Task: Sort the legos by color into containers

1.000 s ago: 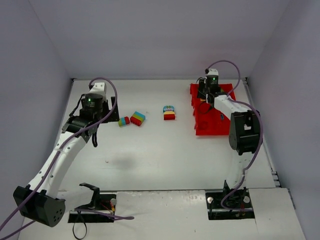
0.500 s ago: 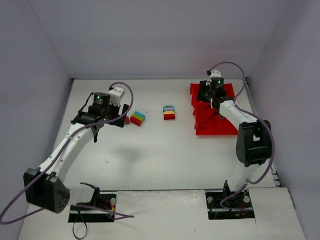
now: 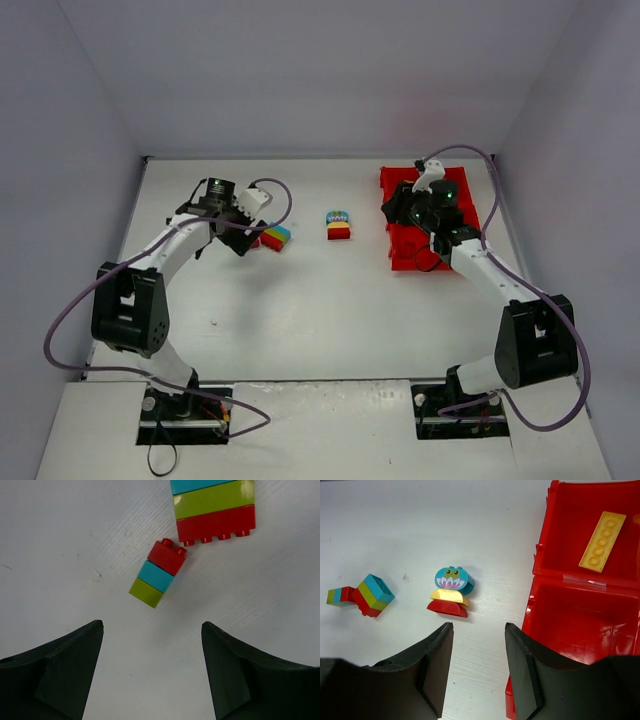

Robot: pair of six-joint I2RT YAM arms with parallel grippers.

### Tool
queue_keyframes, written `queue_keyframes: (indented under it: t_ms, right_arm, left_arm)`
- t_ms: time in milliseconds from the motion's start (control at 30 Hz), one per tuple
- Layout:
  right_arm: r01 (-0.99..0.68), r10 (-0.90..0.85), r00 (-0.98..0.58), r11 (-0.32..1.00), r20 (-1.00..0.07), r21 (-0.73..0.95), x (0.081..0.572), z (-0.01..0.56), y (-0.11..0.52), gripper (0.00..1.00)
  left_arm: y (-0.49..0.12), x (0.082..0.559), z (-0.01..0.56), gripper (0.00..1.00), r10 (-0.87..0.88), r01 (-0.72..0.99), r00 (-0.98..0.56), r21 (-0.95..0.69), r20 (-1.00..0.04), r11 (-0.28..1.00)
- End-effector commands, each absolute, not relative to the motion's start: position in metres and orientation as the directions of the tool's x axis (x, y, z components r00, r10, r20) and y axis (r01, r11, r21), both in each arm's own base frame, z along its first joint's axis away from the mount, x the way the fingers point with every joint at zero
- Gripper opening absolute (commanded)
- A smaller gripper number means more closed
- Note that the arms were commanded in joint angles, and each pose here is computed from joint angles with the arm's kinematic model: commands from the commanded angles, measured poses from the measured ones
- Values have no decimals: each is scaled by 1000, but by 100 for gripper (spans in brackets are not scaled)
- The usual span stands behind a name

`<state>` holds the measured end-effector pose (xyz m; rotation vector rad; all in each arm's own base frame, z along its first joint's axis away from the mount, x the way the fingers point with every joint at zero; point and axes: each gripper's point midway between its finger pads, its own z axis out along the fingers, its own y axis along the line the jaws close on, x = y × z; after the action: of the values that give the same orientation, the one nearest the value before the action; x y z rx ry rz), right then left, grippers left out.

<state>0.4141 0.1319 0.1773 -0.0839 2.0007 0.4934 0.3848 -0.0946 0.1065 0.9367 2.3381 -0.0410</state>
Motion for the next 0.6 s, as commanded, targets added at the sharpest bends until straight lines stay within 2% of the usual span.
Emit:
queue_keyframes:
  t_ms: [0,167,400,500,567]
  right_arm:
    - [-341,183,-366,886,-912,315,415,215,140,43]
    - [-347,173,-363,887,-916,305,414,214,140,43]
    - [-350,169,-356,888,-919,299,414,214,139,43]
    - [-355,169,-361,885,-917,303,415,212,141,43]
    - [-358,169,-367,882,-915,306,415,209,142,43]
  left_arm:
    - [-95,416,124,72,660,693,-458,226,-596,685]
    - [-97,432,95,70,653,723,-489,150,-578,675]
    - [-95,442,73,70,679,738,-492,153,-545,658]
    - [-96,441,66,66,680,745,-505,130,-531,655]
    - [-96,439,59,59,677,745,-521,110,-519,658]
